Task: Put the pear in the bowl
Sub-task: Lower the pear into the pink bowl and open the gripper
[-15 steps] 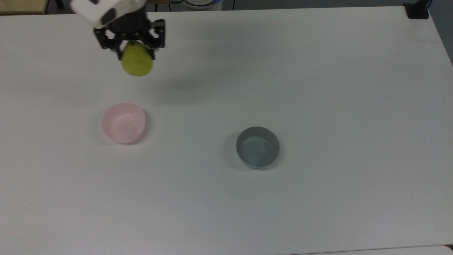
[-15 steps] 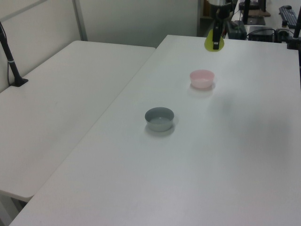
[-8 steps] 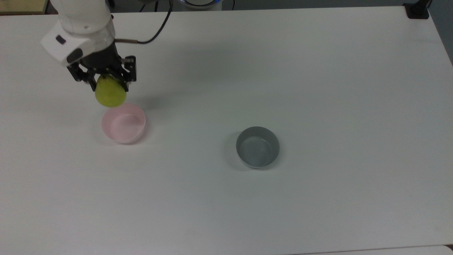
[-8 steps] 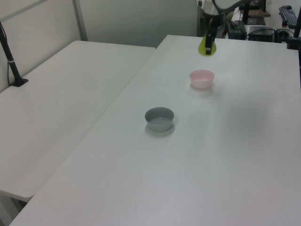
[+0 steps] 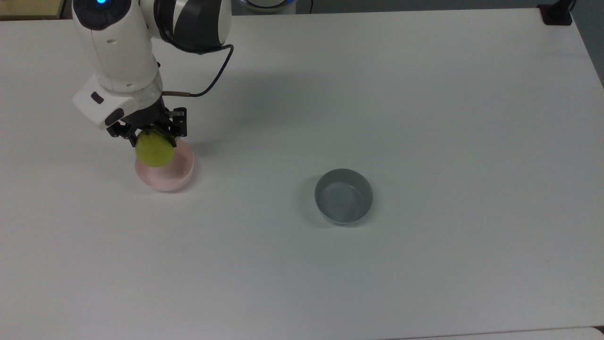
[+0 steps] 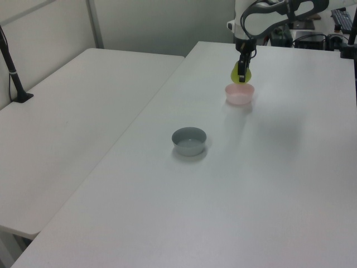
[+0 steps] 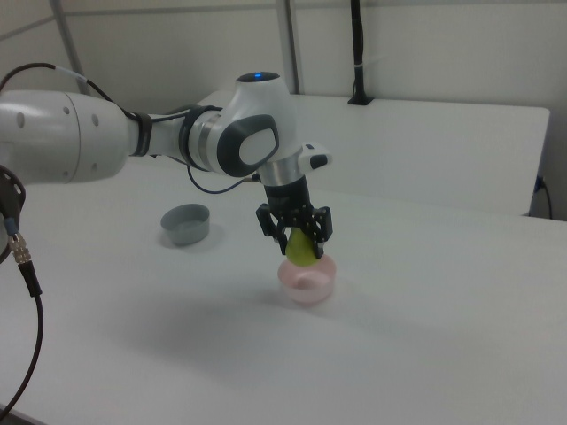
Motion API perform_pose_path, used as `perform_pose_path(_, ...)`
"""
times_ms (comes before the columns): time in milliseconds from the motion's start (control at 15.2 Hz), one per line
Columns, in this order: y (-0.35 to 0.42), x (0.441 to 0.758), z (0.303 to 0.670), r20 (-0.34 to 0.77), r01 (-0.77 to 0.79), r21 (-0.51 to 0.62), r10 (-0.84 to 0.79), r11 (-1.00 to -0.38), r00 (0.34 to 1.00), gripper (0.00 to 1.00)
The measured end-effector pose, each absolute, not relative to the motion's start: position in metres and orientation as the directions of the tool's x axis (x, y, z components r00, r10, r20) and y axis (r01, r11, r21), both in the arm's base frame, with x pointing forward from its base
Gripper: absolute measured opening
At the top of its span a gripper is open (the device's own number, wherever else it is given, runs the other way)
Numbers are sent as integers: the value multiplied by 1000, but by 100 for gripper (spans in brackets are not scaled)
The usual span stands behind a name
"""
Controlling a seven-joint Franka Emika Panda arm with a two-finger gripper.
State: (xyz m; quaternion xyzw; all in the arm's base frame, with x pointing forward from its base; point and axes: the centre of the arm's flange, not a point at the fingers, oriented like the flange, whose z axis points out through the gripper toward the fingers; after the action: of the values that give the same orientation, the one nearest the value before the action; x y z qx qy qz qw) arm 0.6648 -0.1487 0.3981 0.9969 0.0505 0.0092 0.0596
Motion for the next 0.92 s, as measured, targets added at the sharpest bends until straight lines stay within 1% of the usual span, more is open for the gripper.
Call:
perform_pose_path(461, -150, 673, 351, 0, 116, 133, 117, -984, 993, 74)
perform_pose_path(790, -151, 671, 344, -12, 145, 131, 145, -981, 989, 74)
perform_pose_path(855, -151, 671, 343, -14, 145, 130, 144, -981, 989, 76)
perform_pose_path(921, -151, 671, 343, -14, 145, 130, 144, -981, 989, 86)
